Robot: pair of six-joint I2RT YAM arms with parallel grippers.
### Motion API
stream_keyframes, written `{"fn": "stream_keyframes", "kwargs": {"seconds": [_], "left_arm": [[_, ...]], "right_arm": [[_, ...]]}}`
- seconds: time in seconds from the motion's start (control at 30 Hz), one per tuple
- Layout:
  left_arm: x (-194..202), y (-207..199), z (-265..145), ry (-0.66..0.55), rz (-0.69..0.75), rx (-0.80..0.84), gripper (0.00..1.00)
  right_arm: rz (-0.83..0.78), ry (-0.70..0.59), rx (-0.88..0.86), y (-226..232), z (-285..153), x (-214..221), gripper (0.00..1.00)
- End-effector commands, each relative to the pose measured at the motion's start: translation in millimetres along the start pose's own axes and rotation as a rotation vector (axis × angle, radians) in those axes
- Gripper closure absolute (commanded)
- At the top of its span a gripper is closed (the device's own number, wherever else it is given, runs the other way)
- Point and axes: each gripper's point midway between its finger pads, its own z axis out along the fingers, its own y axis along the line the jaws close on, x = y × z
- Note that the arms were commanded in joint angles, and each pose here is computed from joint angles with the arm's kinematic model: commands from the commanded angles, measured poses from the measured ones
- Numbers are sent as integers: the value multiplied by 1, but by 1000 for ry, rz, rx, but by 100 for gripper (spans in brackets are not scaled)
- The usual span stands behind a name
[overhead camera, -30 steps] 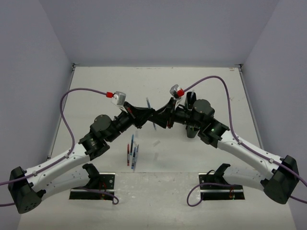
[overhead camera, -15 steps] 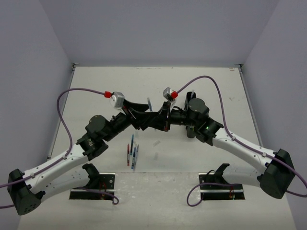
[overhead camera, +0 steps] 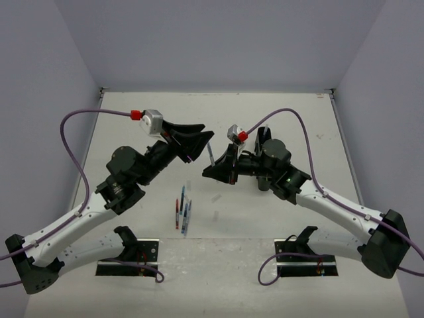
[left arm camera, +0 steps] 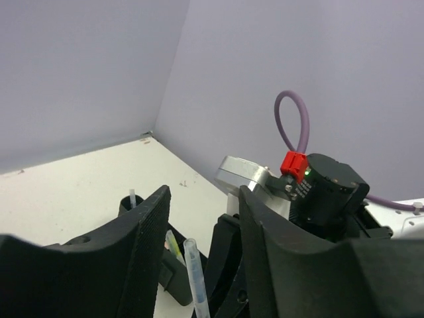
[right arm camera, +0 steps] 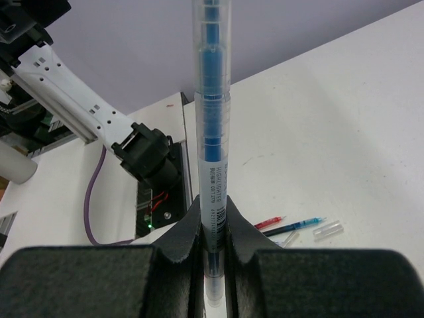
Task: Sort the stationery into containers
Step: Close the pen cap on the pen.
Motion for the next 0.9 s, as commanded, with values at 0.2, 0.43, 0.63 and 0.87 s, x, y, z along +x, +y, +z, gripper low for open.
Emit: {"fn": "stream_keyframes", "kwargs": {"seconds": [0.2, 0.43, 0.63, 0.87], "left_arm": [[21, -13, 4, 62, -29, 92, 58], [36, -12, 5, 97, -62, 99, 82], [46, -8, 4, 116, -81, 89, 100], [65, -13, 3, 170, -121, 130, 100]], "right_arm": [[-86, -40, -2, 9, -8, -18, 100], [-101, -75, 4, 13, -11, -30, 100], [-121, -95, 11, 17, -15, -40, 100], [-141, -193, 90, 12, -18, -77, 100]]}}
